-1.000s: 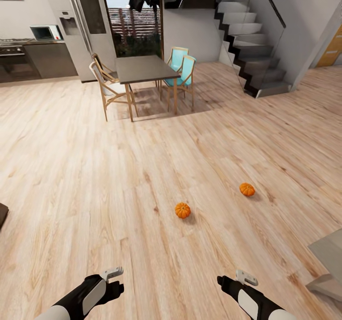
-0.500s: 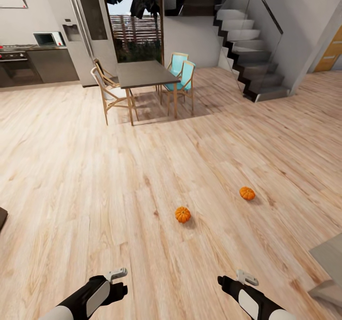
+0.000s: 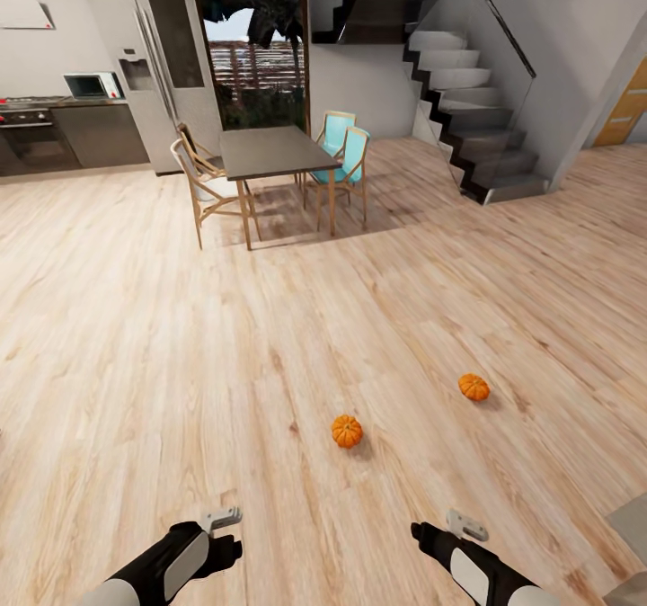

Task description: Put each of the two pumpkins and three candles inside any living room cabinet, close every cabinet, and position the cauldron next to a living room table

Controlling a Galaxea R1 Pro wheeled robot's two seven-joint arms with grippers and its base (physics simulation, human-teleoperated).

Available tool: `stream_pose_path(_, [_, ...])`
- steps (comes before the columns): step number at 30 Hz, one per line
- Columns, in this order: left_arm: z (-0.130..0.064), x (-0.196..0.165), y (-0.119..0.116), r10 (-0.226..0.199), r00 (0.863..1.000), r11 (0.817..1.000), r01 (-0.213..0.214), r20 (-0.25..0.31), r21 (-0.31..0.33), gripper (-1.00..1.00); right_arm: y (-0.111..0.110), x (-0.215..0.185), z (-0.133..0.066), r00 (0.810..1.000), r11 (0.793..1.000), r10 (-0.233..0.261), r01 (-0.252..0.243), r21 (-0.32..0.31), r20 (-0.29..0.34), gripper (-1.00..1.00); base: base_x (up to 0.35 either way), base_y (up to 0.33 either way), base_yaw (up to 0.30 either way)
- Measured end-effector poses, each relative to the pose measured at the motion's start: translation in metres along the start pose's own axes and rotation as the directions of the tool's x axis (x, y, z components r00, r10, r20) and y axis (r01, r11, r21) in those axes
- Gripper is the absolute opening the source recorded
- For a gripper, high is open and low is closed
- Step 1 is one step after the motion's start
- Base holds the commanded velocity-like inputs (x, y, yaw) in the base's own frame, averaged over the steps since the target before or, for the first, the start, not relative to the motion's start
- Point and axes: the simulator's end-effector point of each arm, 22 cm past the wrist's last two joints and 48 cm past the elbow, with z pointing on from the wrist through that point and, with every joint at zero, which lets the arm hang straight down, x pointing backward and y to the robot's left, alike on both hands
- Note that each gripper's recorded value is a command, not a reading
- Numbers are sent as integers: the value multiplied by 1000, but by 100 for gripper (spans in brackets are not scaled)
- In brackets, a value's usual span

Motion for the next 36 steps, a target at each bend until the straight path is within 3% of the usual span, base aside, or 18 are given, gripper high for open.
stream_pose_path(25, [-14, -16, -2, 0, 999, 1000, -1, 41, 6, 100, 8, -18, -10, 999, 1000, 1, 0, -18, 39, 100, 10, 0, 0])
stream_pose_path(36, [-20, -23, -2, 0, 998, 1000, -1, 60, 9, 100, 12, -26, -15, 998, 1000, 1, 0, -26, 56, 100, 147, 0, 0])
